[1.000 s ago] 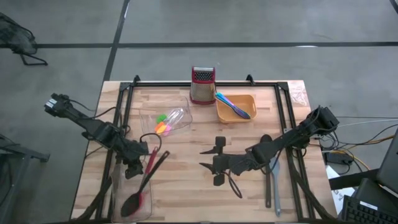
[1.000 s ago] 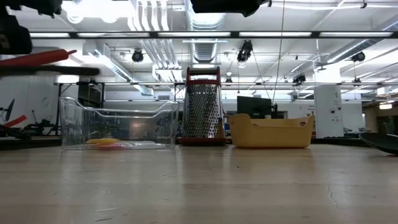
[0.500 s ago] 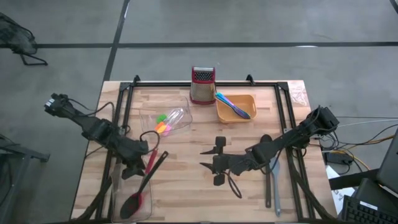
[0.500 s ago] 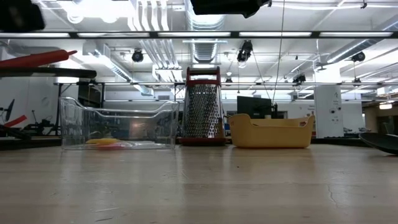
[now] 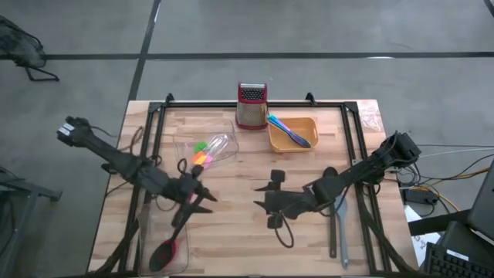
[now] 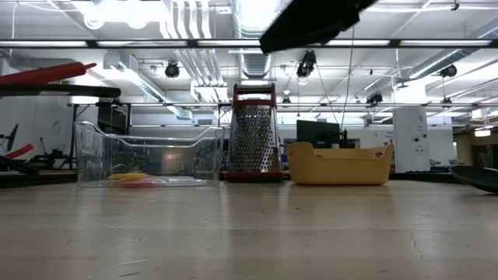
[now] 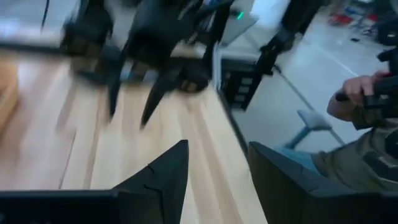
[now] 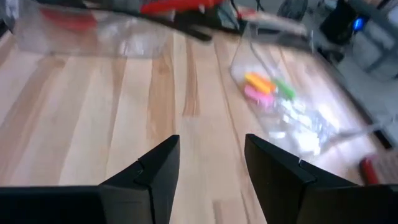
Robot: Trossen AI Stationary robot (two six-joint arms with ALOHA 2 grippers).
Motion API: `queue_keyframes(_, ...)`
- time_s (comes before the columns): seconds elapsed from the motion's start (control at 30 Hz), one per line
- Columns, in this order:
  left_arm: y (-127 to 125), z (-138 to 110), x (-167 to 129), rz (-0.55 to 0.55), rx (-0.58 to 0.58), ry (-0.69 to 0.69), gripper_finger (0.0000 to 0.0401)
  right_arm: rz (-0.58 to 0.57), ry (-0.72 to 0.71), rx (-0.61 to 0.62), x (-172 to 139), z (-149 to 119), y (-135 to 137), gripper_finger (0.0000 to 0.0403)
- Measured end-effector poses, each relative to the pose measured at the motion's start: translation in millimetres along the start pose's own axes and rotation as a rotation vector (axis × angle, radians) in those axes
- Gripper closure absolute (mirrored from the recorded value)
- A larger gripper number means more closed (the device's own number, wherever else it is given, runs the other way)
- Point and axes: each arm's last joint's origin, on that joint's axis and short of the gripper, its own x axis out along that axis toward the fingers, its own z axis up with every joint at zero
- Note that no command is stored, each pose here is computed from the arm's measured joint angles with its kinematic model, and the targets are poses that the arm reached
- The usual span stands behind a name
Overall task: Pick & Place Kitchen Items
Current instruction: Put the black serving spoon into the bottom transparent bin
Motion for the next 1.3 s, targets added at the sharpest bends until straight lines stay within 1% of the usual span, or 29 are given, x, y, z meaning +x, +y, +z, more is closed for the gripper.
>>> queue_keyframes(0.13, -1, -13, 27, -0.030, 0.154, -0.134, 0.0229, -0.010, 0.089, 0.045, -1, -10, -1, 0.0237)
queue_keyframes(0.3, -1, -26, 49, -0.034, 0.280, -0.218, 0.0229, -0.024, 0.170, 0.087, -2, -19, -2, 0.0251)
queue_keyframes(0.43, -2, -26, 56, -0.033, 0.338, -0.267, 0.0229, 0.022, 0.243, 0.151, -7, -23, -3, 0.0256)
queue_keyframes(0.53, -5, -19, 57, -0.031, 0.379, -0.301, 0.0229, 0.049, 0.294, 0.228, -14, -24, -6, 0.0254)
queue_keyframes(0.67, -7, -11, 57, -0.030, 0.395, -0.337, 0.0229, 0.093, 0.398, 0.384, -25, -26, -11, 0.0238)
queue_keyframes(0.77, -7, -12, 58, -0.031, 0.392, -0.328, 0.0229, 0.097, 0.521, 0.469, -33, -34, -11, 0.0221)
queue_keyframes(0.93, -4, -26, 65, -0.030, 0.376, -0.280, 0.0229, 0.022, 0.748, 0.575, -47, -51, -10, 0.0198)
queue_keyframes(1.03, -3, -32, 72, -0.027, 0.374, -0.251, 0.0229, -0.092, 0.880, 0.638, -58, -61, -12, 0.0192)
queue_keyframes(1.13, -3, -36, 78, -0.030, 0.361, -0.253, 0.0229, -0.193, 1.012, 0.686, -73, -71, -10, 0.0192)
queue_keyframes(1.23, -3, -36, 80, -0.038, 0.345, -0.262, 0.0229, -0.281, 1.089, 0.717, -85, -78, -4, 0.0198)
queue_keyframes(1.3, -3, -36, 80, -0.039, 0.345, -0.263, 0.0229, -0.314, 1.100, 0.733, -91, -80, 1, 0.0203)
